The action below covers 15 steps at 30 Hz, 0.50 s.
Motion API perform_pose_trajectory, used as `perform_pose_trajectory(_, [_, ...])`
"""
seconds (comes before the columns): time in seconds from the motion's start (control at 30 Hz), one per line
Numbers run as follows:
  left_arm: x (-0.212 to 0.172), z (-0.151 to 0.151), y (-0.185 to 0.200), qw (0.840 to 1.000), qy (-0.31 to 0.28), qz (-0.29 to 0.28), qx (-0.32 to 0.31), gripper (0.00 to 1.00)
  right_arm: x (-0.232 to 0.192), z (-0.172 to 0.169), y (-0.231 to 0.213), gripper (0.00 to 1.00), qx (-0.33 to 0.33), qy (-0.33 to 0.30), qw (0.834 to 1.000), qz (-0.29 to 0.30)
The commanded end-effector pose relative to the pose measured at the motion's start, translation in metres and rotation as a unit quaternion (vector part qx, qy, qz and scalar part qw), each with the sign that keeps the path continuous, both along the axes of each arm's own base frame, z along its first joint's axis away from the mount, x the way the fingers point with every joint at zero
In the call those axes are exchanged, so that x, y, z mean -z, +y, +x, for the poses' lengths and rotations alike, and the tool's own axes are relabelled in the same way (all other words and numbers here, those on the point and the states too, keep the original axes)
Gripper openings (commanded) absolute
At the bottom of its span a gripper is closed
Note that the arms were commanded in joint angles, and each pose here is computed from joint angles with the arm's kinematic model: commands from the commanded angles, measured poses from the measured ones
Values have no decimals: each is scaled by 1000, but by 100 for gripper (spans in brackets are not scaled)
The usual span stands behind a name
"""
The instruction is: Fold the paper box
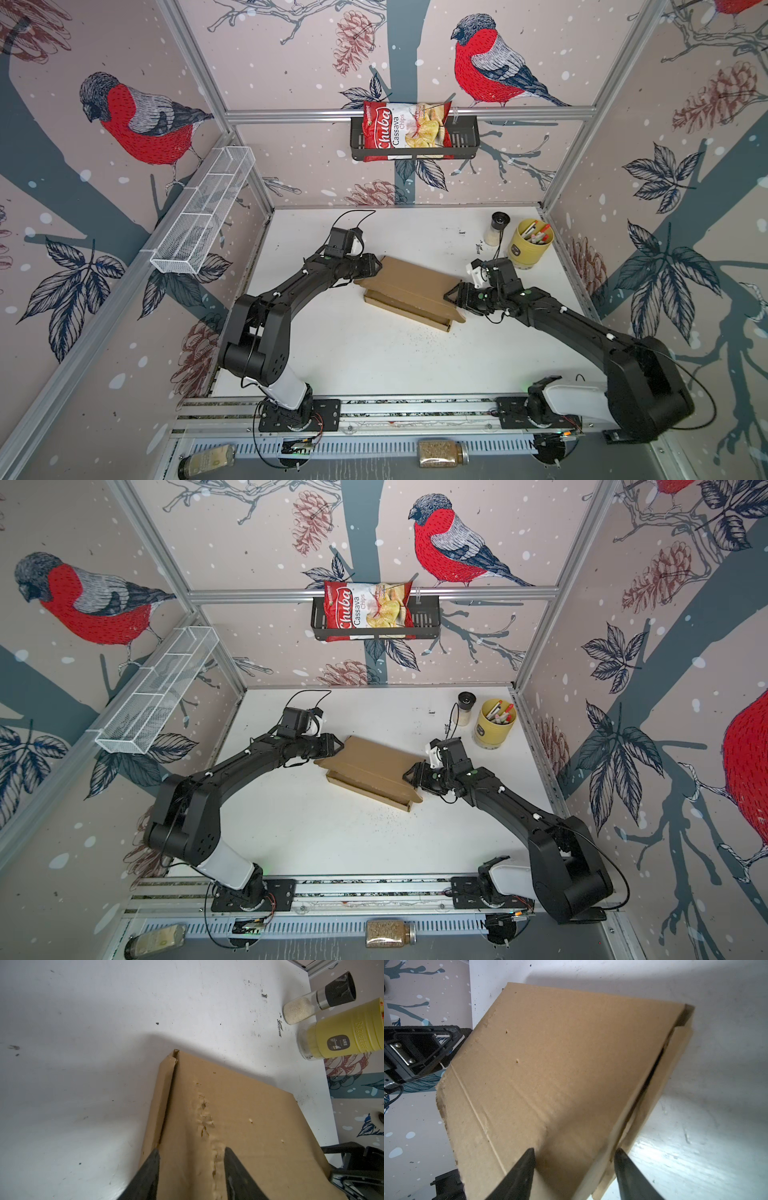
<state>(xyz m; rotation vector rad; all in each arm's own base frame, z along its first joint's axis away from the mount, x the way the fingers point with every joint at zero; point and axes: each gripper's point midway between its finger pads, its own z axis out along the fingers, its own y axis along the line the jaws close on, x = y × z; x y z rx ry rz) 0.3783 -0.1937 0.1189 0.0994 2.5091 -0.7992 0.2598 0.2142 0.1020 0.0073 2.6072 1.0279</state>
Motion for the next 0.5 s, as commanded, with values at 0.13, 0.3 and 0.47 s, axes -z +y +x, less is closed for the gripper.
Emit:
perform_pose_trajectory(0.13, [12,-14,-3,1000,17,-7,21,38,6,0,0,57,1,0,1000,0])
perform_pose_trajectory(0.3, [20,-22,-6,999,30,-22,22,32,9,1,1,54,2,2,1000,0])
perform_pose_trajectory(0.47, [30,-27,-2,999,37,-10,25,31,12,2,1,54,2,5,1000,-2])
